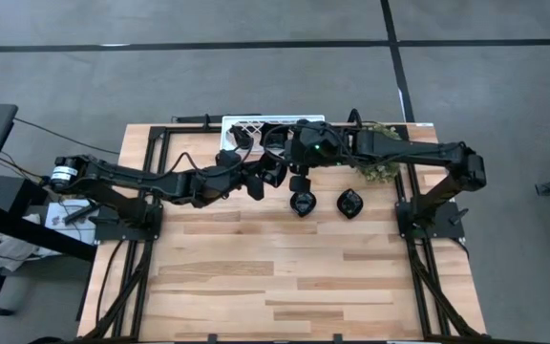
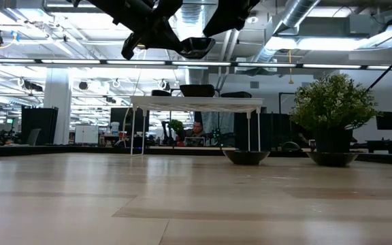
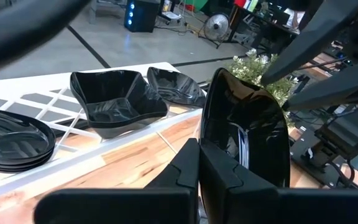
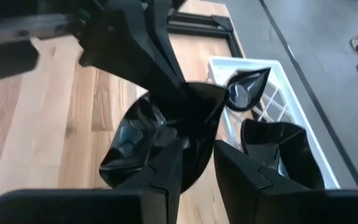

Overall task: Pick & Place Mini shaped plates
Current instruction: Stack the black left leaf shaped plate on top of the leaf shaped plates on the shelf

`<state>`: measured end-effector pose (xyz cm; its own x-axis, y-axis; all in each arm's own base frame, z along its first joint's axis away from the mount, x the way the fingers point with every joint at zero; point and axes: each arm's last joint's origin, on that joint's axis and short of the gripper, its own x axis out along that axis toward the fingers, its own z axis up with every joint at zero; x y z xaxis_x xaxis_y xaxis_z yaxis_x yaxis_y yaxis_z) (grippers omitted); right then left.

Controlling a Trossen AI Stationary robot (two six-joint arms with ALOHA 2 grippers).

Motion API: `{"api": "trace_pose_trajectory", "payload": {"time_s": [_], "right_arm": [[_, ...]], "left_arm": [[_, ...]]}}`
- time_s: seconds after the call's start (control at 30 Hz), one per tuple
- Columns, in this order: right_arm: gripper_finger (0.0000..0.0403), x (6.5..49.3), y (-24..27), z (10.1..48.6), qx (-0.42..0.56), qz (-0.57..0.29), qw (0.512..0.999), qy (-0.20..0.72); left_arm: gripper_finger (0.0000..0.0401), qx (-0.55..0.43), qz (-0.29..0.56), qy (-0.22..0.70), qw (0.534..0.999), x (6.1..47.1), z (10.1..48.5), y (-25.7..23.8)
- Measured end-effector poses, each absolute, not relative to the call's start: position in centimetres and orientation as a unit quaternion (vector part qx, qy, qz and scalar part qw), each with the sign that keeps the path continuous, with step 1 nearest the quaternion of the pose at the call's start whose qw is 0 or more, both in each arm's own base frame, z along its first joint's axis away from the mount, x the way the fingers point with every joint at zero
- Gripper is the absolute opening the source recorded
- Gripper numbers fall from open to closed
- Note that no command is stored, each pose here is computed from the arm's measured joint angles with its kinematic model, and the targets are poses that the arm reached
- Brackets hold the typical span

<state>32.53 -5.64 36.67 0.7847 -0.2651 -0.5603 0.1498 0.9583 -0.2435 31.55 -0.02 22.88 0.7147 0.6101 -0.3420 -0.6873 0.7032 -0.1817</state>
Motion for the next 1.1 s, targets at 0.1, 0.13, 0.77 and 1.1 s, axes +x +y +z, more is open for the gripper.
{"api": "trace_pose_trajectory", "payload": {"time_s": [0.1, 0.13, 0.77, 1.1], "right_arm": [[0.0087, 32.44, -5.96, 36.33, -0.079, -0.118, 0.938, 0.315], [0.0087, 32.4, -6.09, 36.19, -0.076, -0.12, 0.938, 0.318], [0.0027, 32.29, -6.44, 35.94, -0.07, -0.125, 0.935, 0.323], [0.0004, 32.29, -6.42, 35.94, -0.07, -0.126, 0.935, 0.323]], "left_arm": [[0.0003, -0.151, 0.354, 0.125, 0.915, 31.58, 22.96, -0.08], [0.0003, -0.152, 0.352, 0.124, 0.915, 31.59, 22.99, -0.14], [0.0003, -0.154, 0.352, 0.118, 0.916, 31.63, 23.11, -0.19], [0.0003, -0.155, 0.352, 0.114, 0.916, 31.65, 23.16, -0.2]]}}
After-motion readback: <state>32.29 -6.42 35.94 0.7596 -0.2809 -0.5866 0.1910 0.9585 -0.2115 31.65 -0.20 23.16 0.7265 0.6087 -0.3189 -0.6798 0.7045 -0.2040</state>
